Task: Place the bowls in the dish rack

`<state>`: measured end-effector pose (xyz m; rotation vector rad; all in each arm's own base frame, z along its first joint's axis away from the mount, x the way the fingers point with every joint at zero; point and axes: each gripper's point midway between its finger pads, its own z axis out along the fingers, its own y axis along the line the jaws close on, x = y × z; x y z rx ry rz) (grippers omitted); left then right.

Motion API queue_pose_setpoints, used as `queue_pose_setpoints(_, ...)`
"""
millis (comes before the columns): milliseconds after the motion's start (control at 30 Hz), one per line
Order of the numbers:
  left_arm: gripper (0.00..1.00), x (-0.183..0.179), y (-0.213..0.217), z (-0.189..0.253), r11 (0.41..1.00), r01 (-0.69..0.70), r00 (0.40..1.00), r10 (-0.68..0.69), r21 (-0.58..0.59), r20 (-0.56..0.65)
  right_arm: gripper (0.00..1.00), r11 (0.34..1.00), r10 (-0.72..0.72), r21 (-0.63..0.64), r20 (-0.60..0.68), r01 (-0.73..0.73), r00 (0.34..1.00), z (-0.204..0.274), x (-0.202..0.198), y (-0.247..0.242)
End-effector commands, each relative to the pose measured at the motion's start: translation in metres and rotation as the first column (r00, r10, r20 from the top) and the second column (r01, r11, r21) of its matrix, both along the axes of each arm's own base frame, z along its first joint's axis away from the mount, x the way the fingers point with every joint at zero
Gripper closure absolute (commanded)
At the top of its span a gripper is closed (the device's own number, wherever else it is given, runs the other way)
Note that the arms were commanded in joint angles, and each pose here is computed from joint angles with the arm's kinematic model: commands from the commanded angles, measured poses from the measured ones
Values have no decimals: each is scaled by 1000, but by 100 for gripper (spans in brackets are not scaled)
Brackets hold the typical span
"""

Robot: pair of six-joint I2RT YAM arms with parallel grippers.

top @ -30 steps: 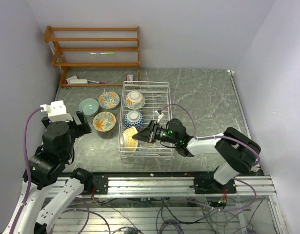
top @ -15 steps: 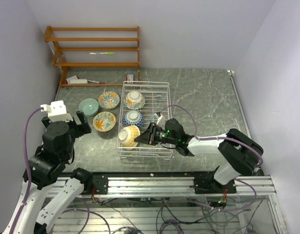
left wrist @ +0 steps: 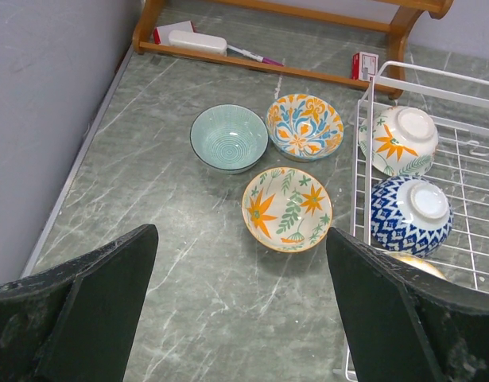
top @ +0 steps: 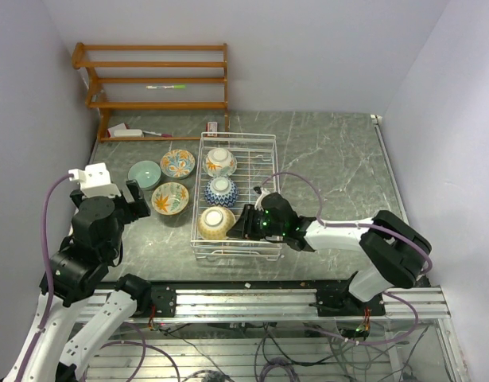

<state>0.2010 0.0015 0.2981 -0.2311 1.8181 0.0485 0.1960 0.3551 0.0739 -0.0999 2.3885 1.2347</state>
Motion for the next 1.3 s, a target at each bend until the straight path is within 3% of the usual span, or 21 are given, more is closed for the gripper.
queue_pose_setpoints(0, 2, 6, -2, 2, 1000, -1, 1000, 1, 0, 15, 68, 1000, -30, -7, 81, 31, 996, 18, 16, 2)
queue_pose_setpoints(433, 2, 7, -2, 1, 1000, -4, 1000, 4, -2, 16, 53, 994, -2, -104, 188, 22, 982, 40, 19, 5)
queue_pose_setpoints(667, 2, 6, -1, 3, 1000, -4, 1000, 4, -3, 20, 46, 968, -55, -217, 310, 127, 949, 60, 43, -9)
queue_pose_setpoints(900, 2, 4, 1, 8, 1000, -8, 999, 8, -4, 33, 46, 854, -68, -445, 421, 271, 905, 65, 87, -27)
queue_pose_setpoints(1133, 2, 10, -4, 3, 1000, 3, 1000, -3, -4, 20, 46, 731, -95, -556, 491, 396, 866, 57, 122, -41)
queue_pose_setpoints(1267, 2, 14, -7, 3, 1000, 9, 1000, -9, -5, 14, 46, 709, -89, -584, 484, 396, 871, 46, 137, -44)
